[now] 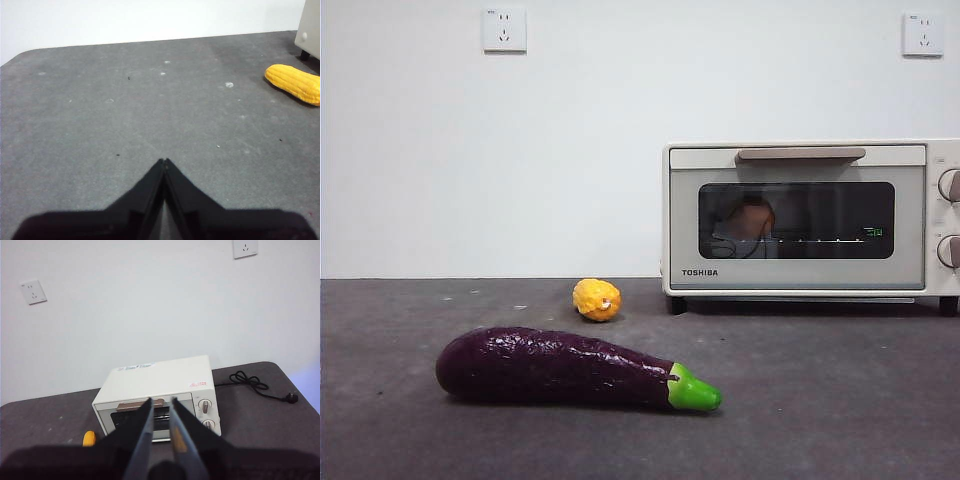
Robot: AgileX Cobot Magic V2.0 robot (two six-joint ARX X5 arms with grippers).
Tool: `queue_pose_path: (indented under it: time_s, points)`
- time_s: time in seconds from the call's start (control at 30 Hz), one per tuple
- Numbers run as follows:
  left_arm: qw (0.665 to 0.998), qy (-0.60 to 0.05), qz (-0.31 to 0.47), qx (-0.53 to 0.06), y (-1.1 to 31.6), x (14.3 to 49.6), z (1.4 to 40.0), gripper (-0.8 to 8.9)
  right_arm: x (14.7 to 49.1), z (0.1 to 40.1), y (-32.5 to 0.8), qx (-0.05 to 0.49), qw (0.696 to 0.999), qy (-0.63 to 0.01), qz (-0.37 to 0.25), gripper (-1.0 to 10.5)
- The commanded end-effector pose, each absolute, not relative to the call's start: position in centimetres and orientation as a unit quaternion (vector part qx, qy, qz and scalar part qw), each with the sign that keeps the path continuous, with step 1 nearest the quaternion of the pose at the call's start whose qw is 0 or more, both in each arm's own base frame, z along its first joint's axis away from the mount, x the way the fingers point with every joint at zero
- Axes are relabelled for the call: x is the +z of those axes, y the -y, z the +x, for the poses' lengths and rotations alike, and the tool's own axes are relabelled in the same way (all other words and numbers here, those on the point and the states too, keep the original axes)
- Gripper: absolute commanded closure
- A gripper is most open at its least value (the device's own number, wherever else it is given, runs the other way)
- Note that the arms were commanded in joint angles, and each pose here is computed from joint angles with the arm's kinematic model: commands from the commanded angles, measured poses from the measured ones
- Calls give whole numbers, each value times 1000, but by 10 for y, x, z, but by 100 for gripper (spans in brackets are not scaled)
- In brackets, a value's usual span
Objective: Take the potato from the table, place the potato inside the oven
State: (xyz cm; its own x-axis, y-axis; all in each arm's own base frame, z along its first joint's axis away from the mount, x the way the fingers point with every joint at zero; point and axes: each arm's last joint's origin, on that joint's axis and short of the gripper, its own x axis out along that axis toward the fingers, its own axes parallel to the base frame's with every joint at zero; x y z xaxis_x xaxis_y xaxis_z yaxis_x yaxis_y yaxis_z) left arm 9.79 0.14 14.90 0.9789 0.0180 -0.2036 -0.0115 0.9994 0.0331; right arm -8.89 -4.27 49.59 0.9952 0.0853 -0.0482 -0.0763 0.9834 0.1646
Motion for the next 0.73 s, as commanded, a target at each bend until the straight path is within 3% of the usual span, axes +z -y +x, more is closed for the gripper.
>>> queue_pose_path:
  time_s: [0.03,0.23,0.4,0.53,0.6,0.73]
  points:
    - [994,-106,12,6,-2,146,98,817,494,-90,43,40,995,-37,78,884]
    - [994,-107,12,6,-2,146,99,817,485,-78,41,-8,997,-60,-39,883]
    - [994,-108,12,6,-2,146,99,817,459,-40,25,-42,987,-118,-100,883]
    - [994,-108,12,6,-2,146,99,817,429,6,9,-45,991,-64,-108,883]
    - [994,-108,12,6,-2,146,99,817,404,33,0,-19,995,-20,-93,883]
    - [994,-108,12,6,-2,146,99,817,360,60,-6,22,996,9,-87,883]
